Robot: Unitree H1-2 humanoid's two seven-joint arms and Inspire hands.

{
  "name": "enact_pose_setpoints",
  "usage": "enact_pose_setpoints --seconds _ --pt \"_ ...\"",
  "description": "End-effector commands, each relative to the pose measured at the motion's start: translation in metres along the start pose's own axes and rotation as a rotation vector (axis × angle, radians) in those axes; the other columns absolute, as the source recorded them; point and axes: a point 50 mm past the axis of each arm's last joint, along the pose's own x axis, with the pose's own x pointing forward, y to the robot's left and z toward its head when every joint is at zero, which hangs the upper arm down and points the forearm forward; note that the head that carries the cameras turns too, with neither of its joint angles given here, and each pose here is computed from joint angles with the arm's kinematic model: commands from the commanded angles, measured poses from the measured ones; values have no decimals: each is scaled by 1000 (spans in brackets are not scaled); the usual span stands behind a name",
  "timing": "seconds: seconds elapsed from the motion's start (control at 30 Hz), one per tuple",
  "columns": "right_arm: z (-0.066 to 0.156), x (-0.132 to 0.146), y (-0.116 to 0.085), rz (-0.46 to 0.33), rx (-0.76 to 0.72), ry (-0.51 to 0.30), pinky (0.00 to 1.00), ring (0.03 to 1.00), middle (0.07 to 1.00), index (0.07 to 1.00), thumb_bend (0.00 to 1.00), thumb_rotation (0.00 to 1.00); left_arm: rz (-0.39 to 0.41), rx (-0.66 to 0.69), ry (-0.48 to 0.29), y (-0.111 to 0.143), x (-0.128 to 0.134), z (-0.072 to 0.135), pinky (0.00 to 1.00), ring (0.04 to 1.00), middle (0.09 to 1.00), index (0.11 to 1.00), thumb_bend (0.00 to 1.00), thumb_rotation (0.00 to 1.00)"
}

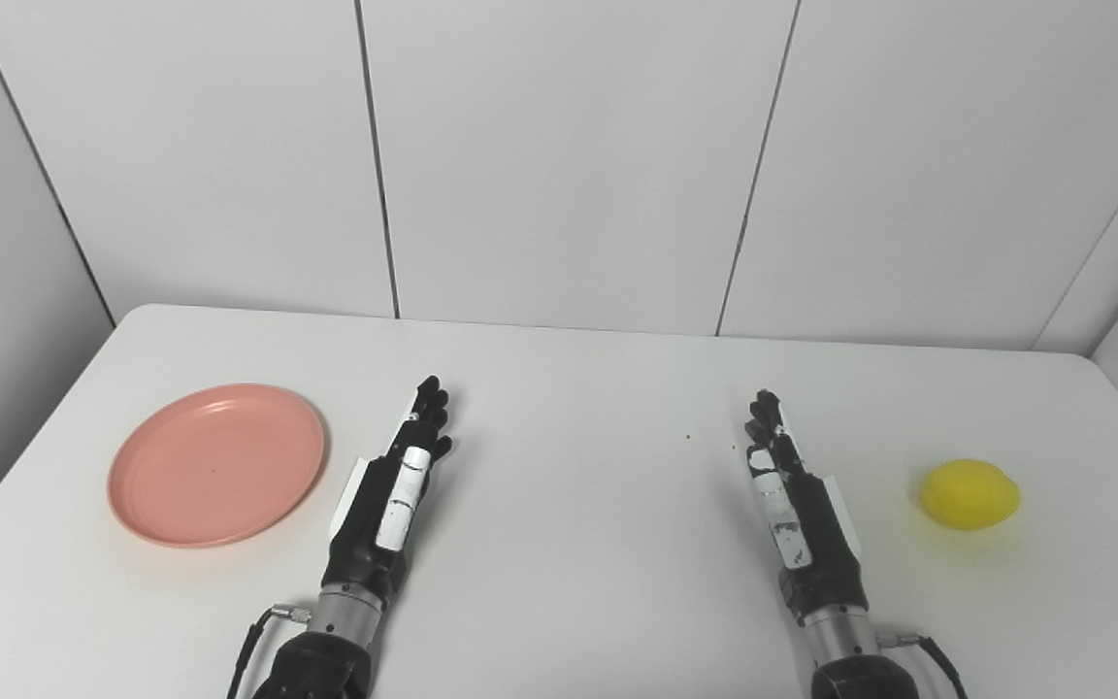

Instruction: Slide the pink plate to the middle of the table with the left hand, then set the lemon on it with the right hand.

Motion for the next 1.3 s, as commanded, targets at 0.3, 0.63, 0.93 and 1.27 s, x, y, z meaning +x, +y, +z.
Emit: enact_pose_setpoints --seconds 0.3,0.63,0.93,1.27 --pt "13 7 1 -4 0 -76 1000 1000 1000 1000 538 948 4 -1 -66 -2 9 16 992 1000 1000 1000 616 1000" --pt "13 7 0 0 10 -71 1000 1000 1000 1000 542 929 14 41 -55 -2 7 15 994 1000 1000 1000 629 1000" --pt "12 7 0 -4 3 -75 1000 1000 1000 1000 549 934 30 41 -67 -1 7 14 922 991 1000 1000 635 1000" --pt "13 7 -1 -2 2 -74 1000 1000 1000 1000 562 933 61 67 -49 0 5 14 878 963 1000 980 663 1000"
